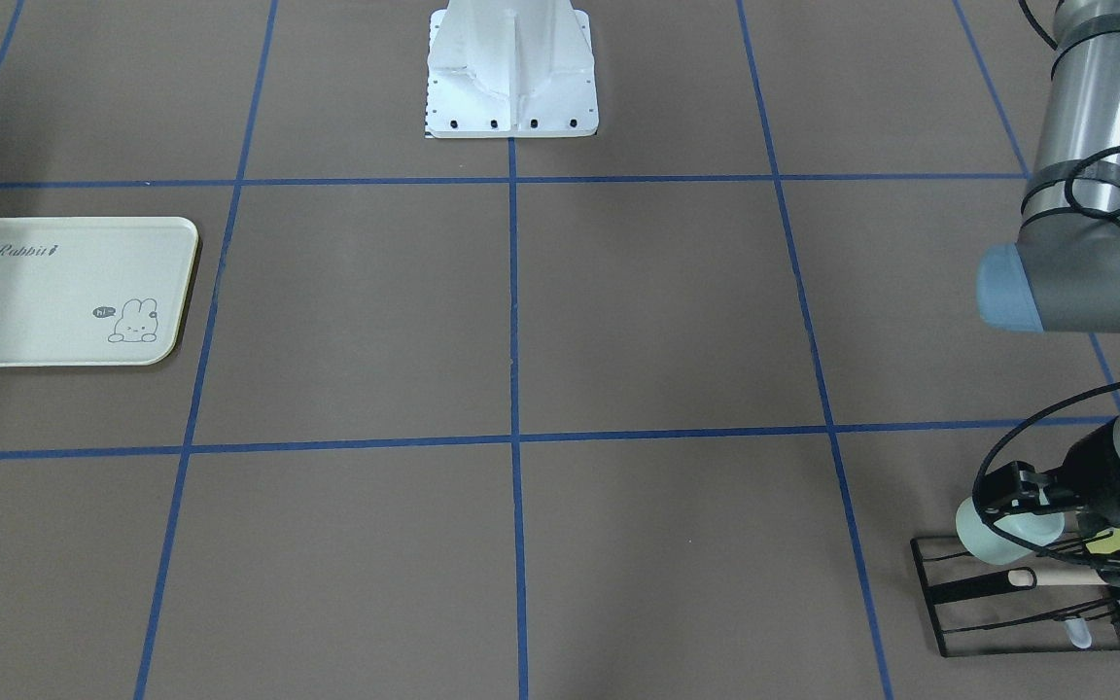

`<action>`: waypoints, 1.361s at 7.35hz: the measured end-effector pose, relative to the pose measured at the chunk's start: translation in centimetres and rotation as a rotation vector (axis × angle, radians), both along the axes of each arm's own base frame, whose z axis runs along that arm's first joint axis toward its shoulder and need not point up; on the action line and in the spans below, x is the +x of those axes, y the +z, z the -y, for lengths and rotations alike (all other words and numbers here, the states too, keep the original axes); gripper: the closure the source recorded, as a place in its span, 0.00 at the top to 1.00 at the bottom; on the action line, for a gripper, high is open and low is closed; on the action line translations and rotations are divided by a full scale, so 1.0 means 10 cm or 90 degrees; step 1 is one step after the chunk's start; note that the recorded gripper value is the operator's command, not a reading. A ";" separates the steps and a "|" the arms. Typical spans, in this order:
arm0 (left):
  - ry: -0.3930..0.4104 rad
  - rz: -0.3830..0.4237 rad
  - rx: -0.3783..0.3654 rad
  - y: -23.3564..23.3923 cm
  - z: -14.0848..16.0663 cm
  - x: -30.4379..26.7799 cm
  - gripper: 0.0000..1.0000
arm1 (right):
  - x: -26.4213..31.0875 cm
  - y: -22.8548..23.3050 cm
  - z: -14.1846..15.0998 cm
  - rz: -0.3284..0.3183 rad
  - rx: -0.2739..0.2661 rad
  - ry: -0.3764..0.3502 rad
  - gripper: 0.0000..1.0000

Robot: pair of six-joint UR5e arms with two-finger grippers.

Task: Left arm grabs green cup and hands to right arm on tray

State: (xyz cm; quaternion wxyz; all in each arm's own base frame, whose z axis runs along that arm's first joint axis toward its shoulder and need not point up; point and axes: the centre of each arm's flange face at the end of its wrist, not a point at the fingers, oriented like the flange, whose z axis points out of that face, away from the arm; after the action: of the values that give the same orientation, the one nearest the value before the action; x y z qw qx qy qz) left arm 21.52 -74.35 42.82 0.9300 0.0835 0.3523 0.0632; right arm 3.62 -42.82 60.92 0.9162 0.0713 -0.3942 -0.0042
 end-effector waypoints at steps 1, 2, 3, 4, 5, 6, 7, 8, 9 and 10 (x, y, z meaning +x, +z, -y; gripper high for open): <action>0.000 0.000 -0.007 0.04 -0.02 0.03 0.98 | 0.00 -0.01 0.00 0.001 0.003 0.000 1.00; 0.001 0.001 -0.013 0.09 -0.04 0.04 0.98 | -0.01 -0.01 0.00 0.002 0.004 -0.001 1.00; 0.004 0.002 -0.015 0.12 -0.05 0.04 0.89 | -0.01 -0.01 0.00 0.004 0.004 -0.001 1.00; 0.004 0.003 -0.016 0.14 -0.05 0.04 0.42 | -0.01 -0.01 0.00 0.008 0.004 -0.003 1.00; 0.003 0.003 -0.019 0.16 -0.06 0.04 0.00 | -0.02 -0.01 -0.01 0.011 0.004 -0.004 1.00; 0.002 0.003 -0.021 0.17 -0.07 0.05 0.00 | -0.02 -0.01 -0.01 0.012 0.004 -0.004 1.00; 0.002 0.003 -0.021 0.17 -0.07 0.04 0.00 | -0.02 -0.01 -0.01 0.013 0.004 -0.004 1.00; -0.001 0.001 -0.020 0.14 -0.06 0.01 0.00 | -0.02 -0.01 -0.01 0.013 0.004 -0.005 1.00; -0.007 -0.004 -0.015 0.08 -0.05 -0.10 0.00 | -0.02 -0.01 -0.01 0.013 0.004 -0.005 1.00; -0.013 -0.016 -0.012 -0.01 -0.05 -0.25 0.00 | -0.02 -0.01 -0.01 0.013 0.004 -0.005 1.00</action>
State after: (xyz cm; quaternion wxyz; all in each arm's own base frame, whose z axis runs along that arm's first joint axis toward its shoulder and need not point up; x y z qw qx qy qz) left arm 18.98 -73.81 42.72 0.9268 0.0790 0.3637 0.0494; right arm 3.42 -42.70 60.78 0.9119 0.0726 -0.4039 -0.0079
